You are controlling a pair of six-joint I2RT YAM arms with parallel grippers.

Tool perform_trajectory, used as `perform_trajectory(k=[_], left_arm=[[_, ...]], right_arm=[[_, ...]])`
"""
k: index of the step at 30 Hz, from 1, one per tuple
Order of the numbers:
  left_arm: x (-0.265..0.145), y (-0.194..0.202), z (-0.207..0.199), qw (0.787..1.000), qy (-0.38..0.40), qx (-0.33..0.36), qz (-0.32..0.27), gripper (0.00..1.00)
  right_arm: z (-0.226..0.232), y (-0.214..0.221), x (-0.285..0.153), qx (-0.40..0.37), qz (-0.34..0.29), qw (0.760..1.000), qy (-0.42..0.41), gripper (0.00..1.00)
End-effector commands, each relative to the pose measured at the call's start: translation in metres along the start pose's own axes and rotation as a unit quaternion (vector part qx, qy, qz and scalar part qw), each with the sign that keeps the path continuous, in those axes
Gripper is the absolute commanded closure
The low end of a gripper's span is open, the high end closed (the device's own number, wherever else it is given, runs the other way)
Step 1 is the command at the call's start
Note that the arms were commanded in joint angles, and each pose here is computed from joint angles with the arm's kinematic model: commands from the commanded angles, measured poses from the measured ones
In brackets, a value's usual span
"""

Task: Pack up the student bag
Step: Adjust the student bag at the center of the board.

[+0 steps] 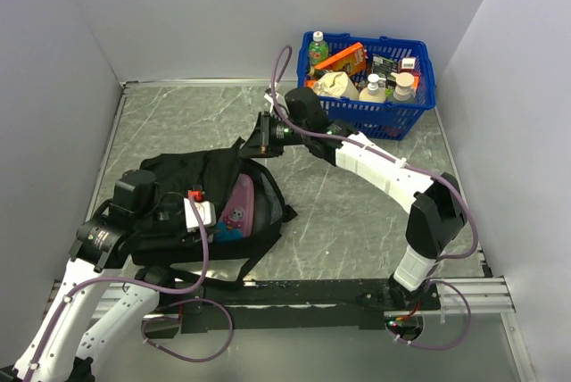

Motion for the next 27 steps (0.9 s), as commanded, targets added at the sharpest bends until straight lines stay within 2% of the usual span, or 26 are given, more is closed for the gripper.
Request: perform_trajectory(k=[1, 5, 10, 13, 14, 17, 20, 24, 26, 27], left_arm=[[0.002, -0.008, -0.004, 0.999, 0.033, 0.012, -0.030, 0.41], [0.007, -0.013, -0.011, 0.995, 0.083, -0.002, -0.053, 0.44], [0.023, -0.002, -0.018, 0.992, 0.119, 0.002, -0.039, 0.47], [0.030, 0.013, -0.011, 0.996, 0.084, 0.013, -0.009, 0.48], [0.032, 0.015, 0.001, 0.999, 0.035, 0.016, 0.004, 0.47], [0.030, 0.020, 0.005, 0.999, -0.023, 0.026, -0.001, 0.44], [0.032, 0.027, 0.015, 0.996, -0.083, 0.029, 0.004, 0.49], [0.027, 0.033, 0.034, 0.983, -0.177, 0.025, 0.027, 0.71], [0.023, 0.028, 0.037, 0.979, -0.200, 0.025, 0.014, 0.70], [0.023, 0.026, 0.034, 0.981, -0.190, 0.029, 0.005, 0.65]], right_arm=[[0.022, -0.004, -0.009, -0.009, -0.008, 0.999, -0.032, 0.93], [0.025, -0.006, -0.004, 0.003, -0.007, 0.999, -0.052, 0.94], [0.057, -0.017, -0.001, -0.025, -0.008, 0.997, -0.078, 0.95], [0.074, -0.017, -0.005, -0.039, -0.011, 0.995, -0.090, 0.96], [0.076, -0.016, -0.008, -0.042, -0.014, 0.995, -0.092, 0.96], [0.069, -0.004, -0.014, -0.040, -0.017, 0.996, -0.082, 0.96], [0.062, 0.009, -0.021, -0.042, -0.018, 0.996, -0.075, 0.97], [0.052, 0.025, -0.033, -0.044, -0.018, 0.997, -0.062, 0.97], [0.039, 0.031, -0.033, -0.042, -0.019, 0.998, -0.046, 0.97], [0.037, 0.033, -0.034, -0.044, -0.018, 0.998, -0.044, 0.96]])
Point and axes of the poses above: each gripper's point midway between its finger pads, its own x axis out along the fingers, its own z axis along the line the jaws close on, y = z × x, the point moved 7 cm from there along -x, back along the fingers, and after that the axes turned 6 degrees about x, right-handed, at the moved point
